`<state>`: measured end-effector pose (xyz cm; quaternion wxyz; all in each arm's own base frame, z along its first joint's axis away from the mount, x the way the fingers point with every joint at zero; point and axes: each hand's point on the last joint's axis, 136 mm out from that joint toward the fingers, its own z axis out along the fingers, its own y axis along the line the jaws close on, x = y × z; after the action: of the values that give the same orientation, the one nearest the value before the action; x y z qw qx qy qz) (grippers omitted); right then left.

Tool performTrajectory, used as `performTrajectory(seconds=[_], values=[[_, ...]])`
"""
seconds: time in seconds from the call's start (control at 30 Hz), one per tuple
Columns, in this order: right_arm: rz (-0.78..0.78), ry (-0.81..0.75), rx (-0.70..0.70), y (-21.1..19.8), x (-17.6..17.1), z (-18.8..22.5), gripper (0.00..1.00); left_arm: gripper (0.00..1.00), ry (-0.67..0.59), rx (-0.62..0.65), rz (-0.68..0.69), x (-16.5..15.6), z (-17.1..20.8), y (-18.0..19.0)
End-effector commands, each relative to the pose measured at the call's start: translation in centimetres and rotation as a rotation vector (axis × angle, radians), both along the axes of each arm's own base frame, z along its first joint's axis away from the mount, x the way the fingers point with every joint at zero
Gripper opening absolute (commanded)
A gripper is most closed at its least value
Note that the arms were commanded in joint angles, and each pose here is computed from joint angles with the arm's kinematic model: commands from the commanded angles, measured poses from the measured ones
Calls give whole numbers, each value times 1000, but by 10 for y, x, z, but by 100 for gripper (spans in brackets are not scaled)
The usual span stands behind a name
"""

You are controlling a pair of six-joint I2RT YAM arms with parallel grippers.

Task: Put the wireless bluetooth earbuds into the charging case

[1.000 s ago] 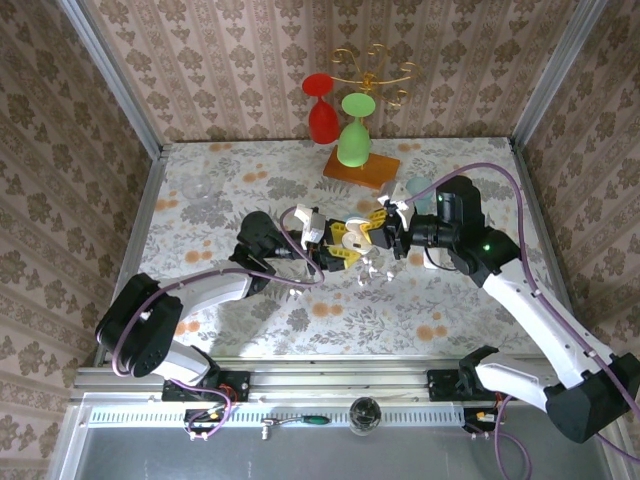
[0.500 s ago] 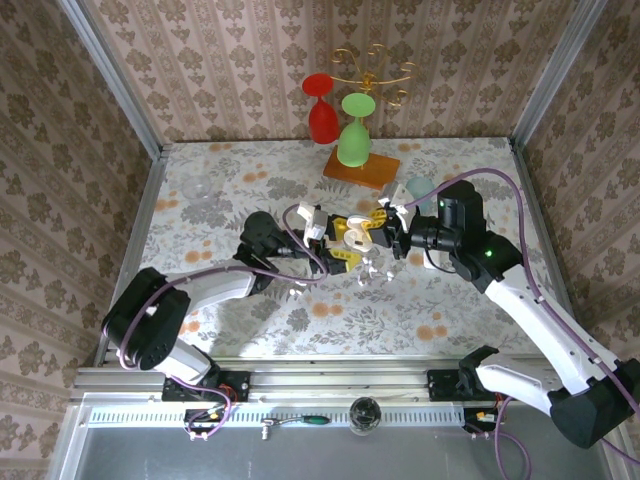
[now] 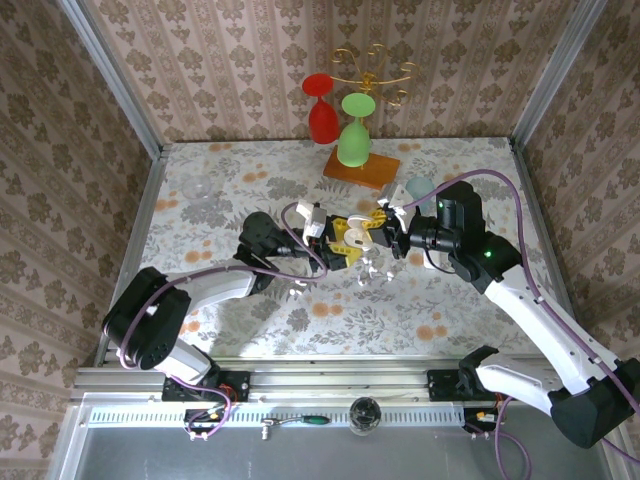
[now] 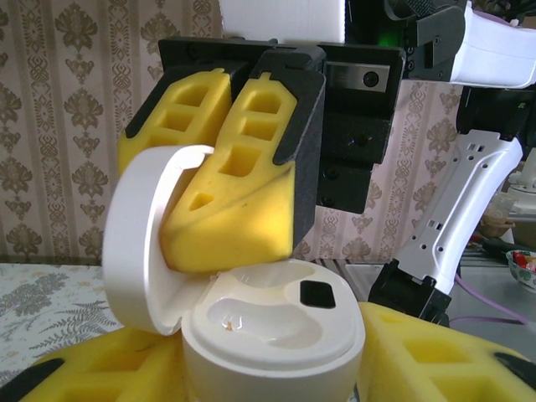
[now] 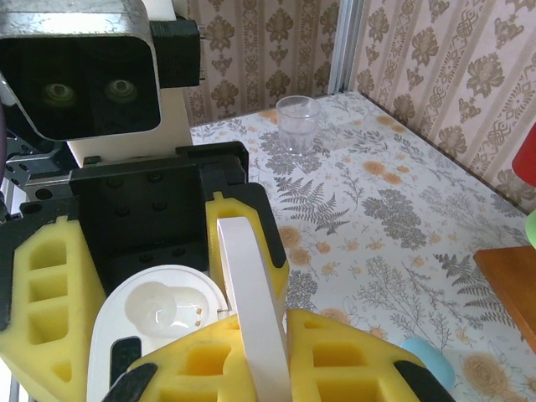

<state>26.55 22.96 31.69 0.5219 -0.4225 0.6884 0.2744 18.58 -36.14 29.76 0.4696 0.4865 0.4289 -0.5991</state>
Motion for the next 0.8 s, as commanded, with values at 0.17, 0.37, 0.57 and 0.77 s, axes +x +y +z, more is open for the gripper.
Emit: performTrajectory(seconds=[0.17,0.37,0.57,0.77], values=[[-7,-37,-5,0,-1,3,0,40,-34,-40,-8,2,16,-1],[-19,-44,25,-2,-2,13,28,34,-37,-39,2,3,12,0],[3,-62,83,-5,-16,27,79,33,-36,-42,48,13,6,7],[-13,-79,175,-19,-34,26,88,31,-45,-55,108,23,6,19]])
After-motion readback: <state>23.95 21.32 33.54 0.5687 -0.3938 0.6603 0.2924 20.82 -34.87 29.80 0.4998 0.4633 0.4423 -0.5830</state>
